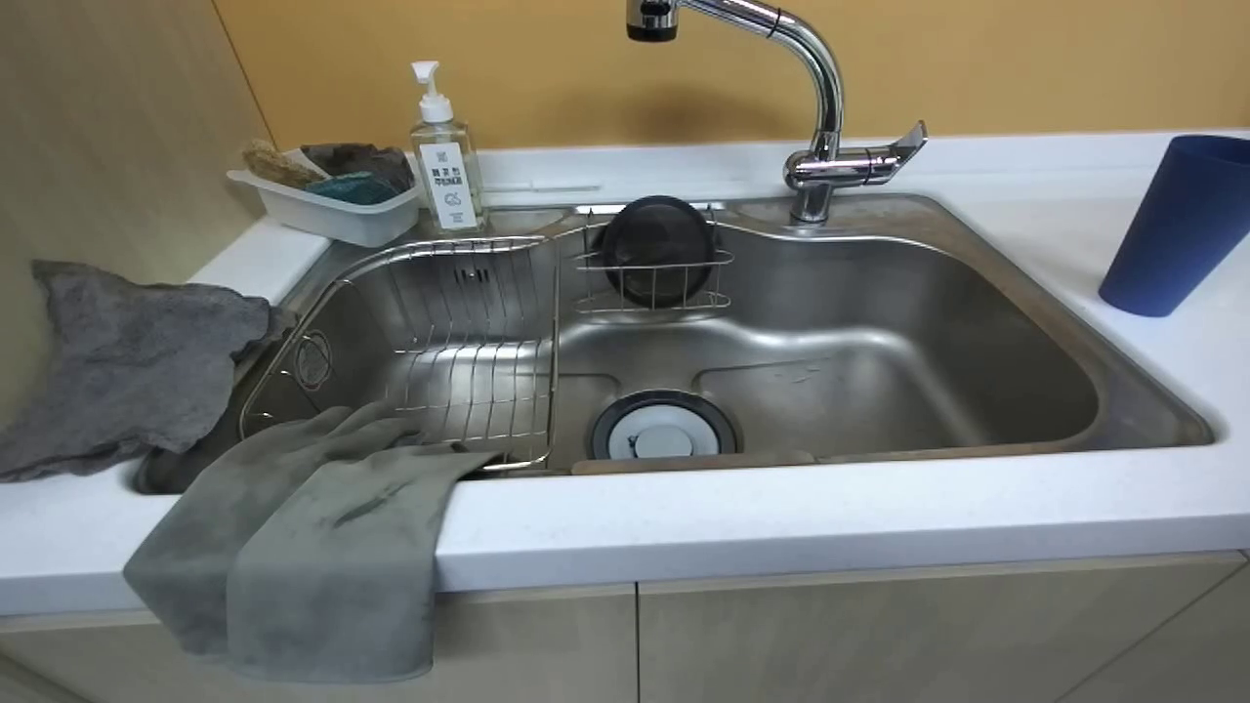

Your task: Move the cup to the sink

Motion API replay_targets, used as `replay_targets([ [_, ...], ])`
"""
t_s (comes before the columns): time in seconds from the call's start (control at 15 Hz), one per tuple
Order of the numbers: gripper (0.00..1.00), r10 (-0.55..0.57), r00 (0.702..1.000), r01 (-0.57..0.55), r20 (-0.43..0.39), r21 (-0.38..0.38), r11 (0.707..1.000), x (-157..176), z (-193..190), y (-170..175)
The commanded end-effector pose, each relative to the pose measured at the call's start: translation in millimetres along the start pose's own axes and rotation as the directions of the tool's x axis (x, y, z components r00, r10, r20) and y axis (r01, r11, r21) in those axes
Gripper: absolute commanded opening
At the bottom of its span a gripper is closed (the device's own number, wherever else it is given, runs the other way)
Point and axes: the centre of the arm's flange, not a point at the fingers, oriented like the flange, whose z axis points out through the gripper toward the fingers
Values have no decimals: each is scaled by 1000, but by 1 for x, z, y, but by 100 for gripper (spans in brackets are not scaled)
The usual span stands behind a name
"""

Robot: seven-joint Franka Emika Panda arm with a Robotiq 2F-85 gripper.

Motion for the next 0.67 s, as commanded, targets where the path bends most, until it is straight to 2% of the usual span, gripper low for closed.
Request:
replay_targets([
  [0.0, 100, 171, 985, -173, -37, -71, 982, 15, -10, 31],
  [0.13, 100, 253, 966, -257, -53, -112, 960, 23, -16, 55],
  [0.33, 100, 372, 926, -377, -62, -180, 909, 37, -20, 92],
  [0.47, 100, 440, 897, -437, -35, -216, 873, 48, -16, 111],
  [0.6, 100, 483, 876, -470, -1, -228, 853, 58, -9, 123],
])
